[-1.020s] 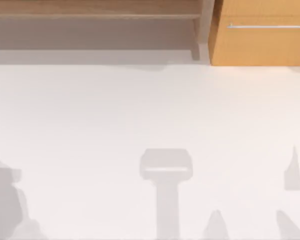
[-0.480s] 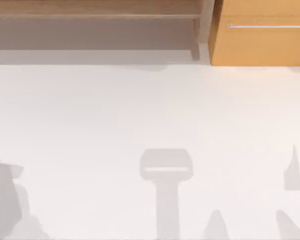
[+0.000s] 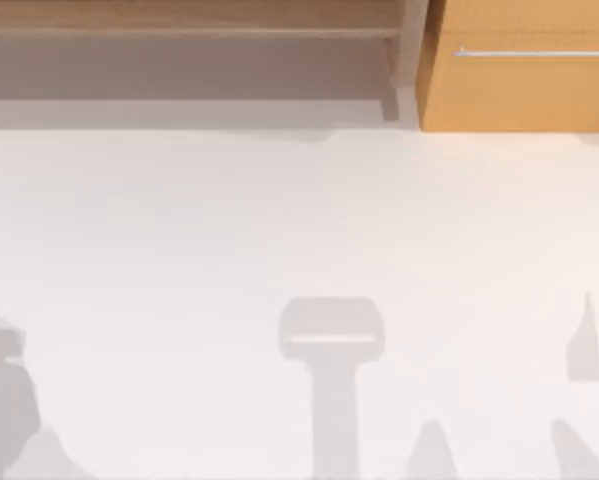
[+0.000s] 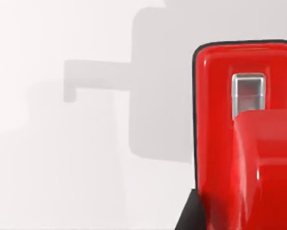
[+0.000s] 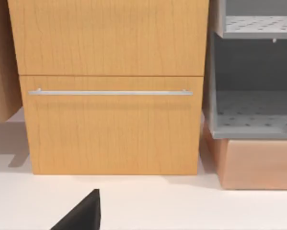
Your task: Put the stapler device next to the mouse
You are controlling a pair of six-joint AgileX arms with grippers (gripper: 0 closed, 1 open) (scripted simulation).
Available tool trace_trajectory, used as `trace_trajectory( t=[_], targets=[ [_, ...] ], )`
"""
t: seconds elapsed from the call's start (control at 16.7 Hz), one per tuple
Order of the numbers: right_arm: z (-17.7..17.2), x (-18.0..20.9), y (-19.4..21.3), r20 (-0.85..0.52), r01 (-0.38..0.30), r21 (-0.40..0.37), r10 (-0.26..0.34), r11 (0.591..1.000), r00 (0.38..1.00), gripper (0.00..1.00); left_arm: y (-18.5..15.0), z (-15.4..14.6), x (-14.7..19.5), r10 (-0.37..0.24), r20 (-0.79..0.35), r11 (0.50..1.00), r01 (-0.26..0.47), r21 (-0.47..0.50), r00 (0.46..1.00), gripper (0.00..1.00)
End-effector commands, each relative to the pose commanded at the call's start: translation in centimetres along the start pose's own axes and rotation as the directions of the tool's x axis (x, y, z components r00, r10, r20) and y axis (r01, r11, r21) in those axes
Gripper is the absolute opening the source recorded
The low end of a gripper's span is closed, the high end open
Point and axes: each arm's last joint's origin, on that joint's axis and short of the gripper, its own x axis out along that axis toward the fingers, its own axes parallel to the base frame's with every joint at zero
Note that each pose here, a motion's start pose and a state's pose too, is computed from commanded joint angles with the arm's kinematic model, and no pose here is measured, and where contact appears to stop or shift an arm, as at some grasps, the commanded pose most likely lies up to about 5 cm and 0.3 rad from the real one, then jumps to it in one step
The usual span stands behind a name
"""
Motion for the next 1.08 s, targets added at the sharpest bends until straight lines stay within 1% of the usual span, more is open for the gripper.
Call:
trace_trajectory(
  t=[0.12, 0.24, 0.54, 1.08],
  targets=[
    [0.0, 0.0, 0.0, 0.0, 0.0, 0.0, 0.0, 1.0, 1.0, 1.0, 0.0, -0.5, 0.5, -0.01, -0.032, 1.0, 0.009, -0.024, 0.999, 0.0],
    [0.0, 0.0, 0.0, 0.0, 0.0, 0.0, 0.0, 1.0, 1.0, 1.0, -0.2, -1.3, 1.3, -0.033, -0.076, 0.999, 0.03, -0.043, 0.997, 0.0],
    [0.0, 0.0, 0.0, 0.0, 0.0, 0.0, 0.0, 1.0, 1.0, 1.0, -0.3, -1.4, 1.5, -0.038, -0.084, 0.998, 0.034, -0.045, 0.996, 0.0],
    [0.0, 0.0, 0.0, 0.0, 0.0, 0.0, 0.0, 1.0, 1.0, 1.0, -0.3, -1.4, 1.5, -0.038, -0.084, 0.998, 0.034, -0.045, 0.996, 0.68]
  ],
)
